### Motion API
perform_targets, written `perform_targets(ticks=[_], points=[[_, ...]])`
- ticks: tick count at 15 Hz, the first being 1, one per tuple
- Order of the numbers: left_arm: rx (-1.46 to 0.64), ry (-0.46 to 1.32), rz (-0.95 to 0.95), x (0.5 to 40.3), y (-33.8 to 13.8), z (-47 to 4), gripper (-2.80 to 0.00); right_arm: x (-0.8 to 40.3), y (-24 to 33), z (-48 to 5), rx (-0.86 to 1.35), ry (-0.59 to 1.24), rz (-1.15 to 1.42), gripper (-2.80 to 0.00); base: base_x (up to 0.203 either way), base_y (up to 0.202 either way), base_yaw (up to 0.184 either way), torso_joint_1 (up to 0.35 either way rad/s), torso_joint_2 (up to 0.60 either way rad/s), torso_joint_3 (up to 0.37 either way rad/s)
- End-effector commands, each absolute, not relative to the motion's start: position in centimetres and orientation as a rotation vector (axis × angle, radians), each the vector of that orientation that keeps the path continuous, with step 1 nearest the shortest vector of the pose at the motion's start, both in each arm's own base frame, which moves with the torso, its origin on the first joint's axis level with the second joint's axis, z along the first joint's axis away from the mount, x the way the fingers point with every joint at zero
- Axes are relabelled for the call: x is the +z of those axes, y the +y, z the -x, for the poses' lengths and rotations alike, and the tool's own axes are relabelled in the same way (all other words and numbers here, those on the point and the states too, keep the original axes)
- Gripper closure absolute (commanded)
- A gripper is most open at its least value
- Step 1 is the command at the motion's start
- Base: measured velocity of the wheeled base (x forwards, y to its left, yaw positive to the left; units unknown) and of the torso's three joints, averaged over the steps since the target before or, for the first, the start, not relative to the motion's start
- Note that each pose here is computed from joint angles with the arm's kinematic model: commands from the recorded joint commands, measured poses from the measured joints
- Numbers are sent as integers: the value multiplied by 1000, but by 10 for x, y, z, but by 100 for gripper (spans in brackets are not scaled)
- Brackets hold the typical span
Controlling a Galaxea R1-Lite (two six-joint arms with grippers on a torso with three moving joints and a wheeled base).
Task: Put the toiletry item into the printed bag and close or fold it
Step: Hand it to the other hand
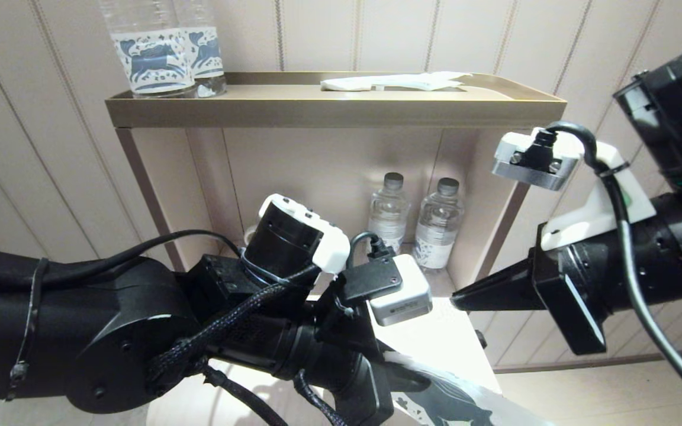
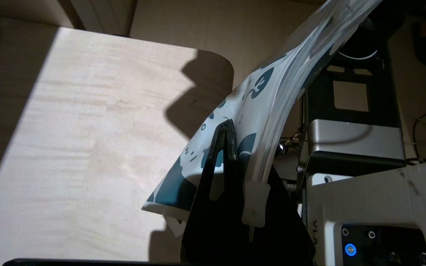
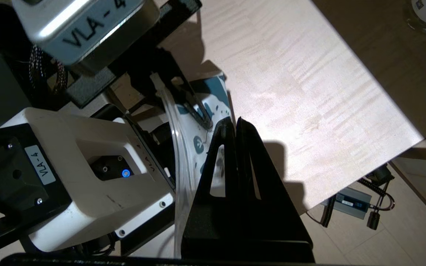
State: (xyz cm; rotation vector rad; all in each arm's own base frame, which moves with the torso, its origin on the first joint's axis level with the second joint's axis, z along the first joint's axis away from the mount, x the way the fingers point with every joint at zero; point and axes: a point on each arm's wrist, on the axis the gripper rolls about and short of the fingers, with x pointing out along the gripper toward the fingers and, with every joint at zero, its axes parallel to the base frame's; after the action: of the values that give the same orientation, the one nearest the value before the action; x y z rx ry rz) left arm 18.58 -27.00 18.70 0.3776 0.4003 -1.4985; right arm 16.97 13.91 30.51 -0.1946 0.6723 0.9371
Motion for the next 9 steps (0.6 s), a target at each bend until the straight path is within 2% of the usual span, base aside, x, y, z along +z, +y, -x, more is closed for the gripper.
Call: perform_targets(ticks=[1, 5, 9], points=[[-1465, 401, -369, 188, -262, -195, 0, 307, 132, -162, 935, 662, 195, 0, 0, 0, 0, 0, 0, 0], [-1412, 424, -357, 188, -247, -205, 0, 293, 127, -156, 848, 685, 261, 0, 0, 0, 0, 0, 0, 0], [-1400, 417, -354, 191, -242, -206, 0, 291, 125, -152, 850, 682, 253, 0, 0, 0, 0, 0, 0, 0]])
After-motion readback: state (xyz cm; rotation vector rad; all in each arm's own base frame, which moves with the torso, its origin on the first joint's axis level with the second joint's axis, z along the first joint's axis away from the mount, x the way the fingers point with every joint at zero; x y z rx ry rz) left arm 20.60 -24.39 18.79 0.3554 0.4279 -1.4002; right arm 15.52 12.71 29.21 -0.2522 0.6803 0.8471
